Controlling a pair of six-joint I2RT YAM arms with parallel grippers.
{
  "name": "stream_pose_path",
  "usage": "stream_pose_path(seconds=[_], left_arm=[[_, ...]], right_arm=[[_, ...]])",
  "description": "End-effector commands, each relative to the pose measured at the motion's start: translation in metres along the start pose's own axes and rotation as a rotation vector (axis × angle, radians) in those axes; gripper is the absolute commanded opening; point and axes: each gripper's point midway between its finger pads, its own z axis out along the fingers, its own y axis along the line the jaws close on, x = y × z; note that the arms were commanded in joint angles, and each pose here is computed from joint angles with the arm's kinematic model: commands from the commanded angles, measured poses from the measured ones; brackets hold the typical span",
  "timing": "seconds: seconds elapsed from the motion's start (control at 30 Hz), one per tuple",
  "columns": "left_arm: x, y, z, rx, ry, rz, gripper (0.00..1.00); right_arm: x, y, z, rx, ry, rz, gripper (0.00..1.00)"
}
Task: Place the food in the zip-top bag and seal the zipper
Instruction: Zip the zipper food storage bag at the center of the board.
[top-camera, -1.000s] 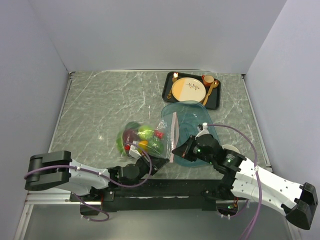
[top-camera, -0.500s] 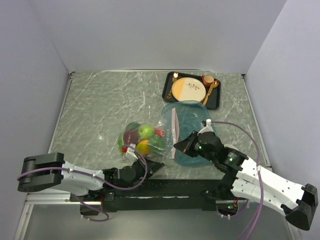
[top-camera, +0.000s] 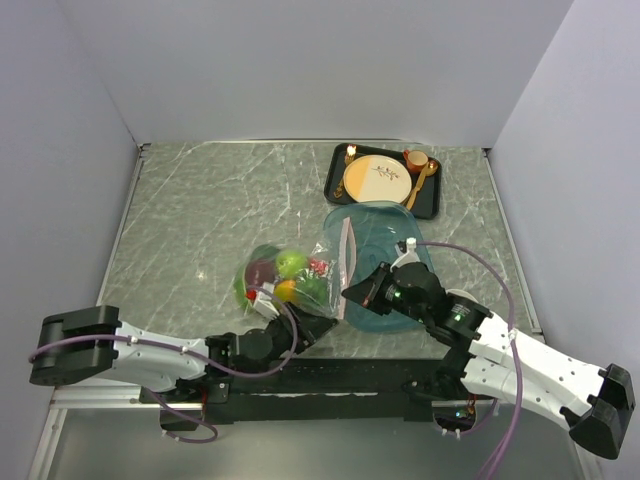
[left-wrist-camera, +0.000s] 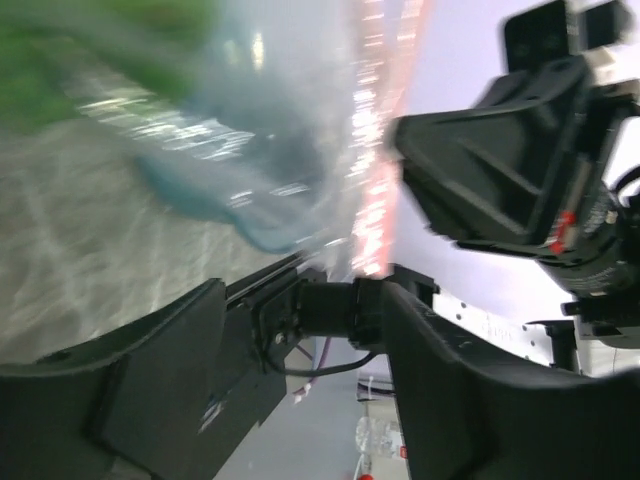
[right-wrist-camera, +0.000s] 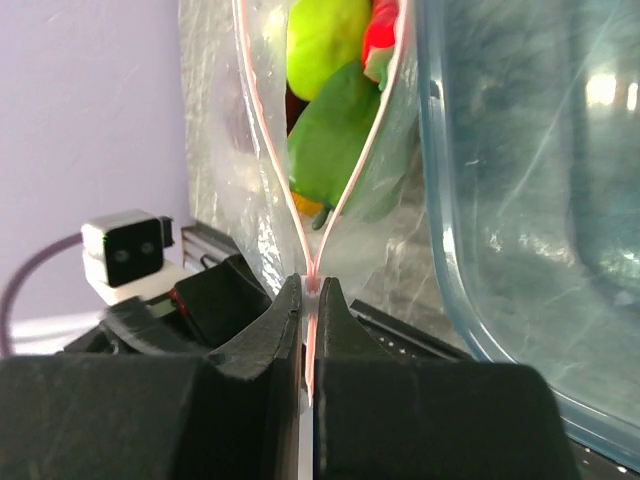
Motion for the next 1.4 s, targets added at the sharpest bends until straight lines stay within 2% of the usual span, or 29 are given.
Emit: stream_pose_path(seconds=[0.0,0.13,0.2,0.3,0.37,0.4,0.47,0.57,0.67,0.7,1.07,1.17,1.23,1.37], left_arm=[[0.002,-0.039,0.009,0.096,-0.011,0.031,0.73],[0.008,-0.046,0.013,0.092,0.002,0.076,0.75],[0.008,-0.048,0.013,0.091,0.001,0.069,0.77],[0.005,-0.042,0.014,0.072,-0.020,0.038,0.76],[-0.001,-0.039,0.015,0.060,-0.053,0.008,0.69],[-0.003,-0.037,0.015,0.052,-0.059,0.003,0.60],[-0.006,-0.035,0.015,0.044,-0.079,-0.008,0.53],[-0.010,-0.035,0.017,0.035,-0.099,-0.008,0.51],[-0.010,-0.037,0.019,0.034,-0.105,-0.002,0.44],[-0.010,-0.038,0.019,0.032,-0.110,-0.006,0.39],[-0.026,-0.034,0.019,0.025,-0.165,-0.034,0.20],[-0.031,-0.038,0.019,0.030,-0.177,-0.035,0.12],[-0.033,-0.039,0.019,0.034,-0.181,-0.036,0.02],[-0.034,-0.038,0.015,0.034,-0.176,-0.044,0.01]], right_arm=[[0.004,0.008,0.000,-0.047,0.020,0.013,0.00],[0.004,0.006,-0.002,-0.040,0.021,0.011,0.00],[0.005,0.005,-0.002,-0.038,0.023,0.008,0.00],[0.005,0.007,-0.001,-0.045,0.023,0.004,0.00],[0.004,0.008,-0.001,-0.048,0.022,0.005,0.00],[0.004,0.009,-0.001,-0.051,0.019,0.006,0.00],[0.004,0.009,-0.002,-0.053,0.021,0.005,0.00],[0.004,0.010,-0.003,-0.057,0.020,0.004,0.00],[0.004,0.011,-0.005,-0.062,0.019,0.006,0.00],[0.004,0.011,-0.005,-0.063,0.019,0.008,0.00],[0.010,0.014,-0.004,-0.074,0.048,0.004,0.00],[0.012,0.012,-0.003,-0.068,0.054,0.005,0.00],[0.014,0.010,-0.003,-0.063,0.060,0.003,0.00],[0.014,0.006,-0.002,-0.048,0.057,0.004,0.00]])
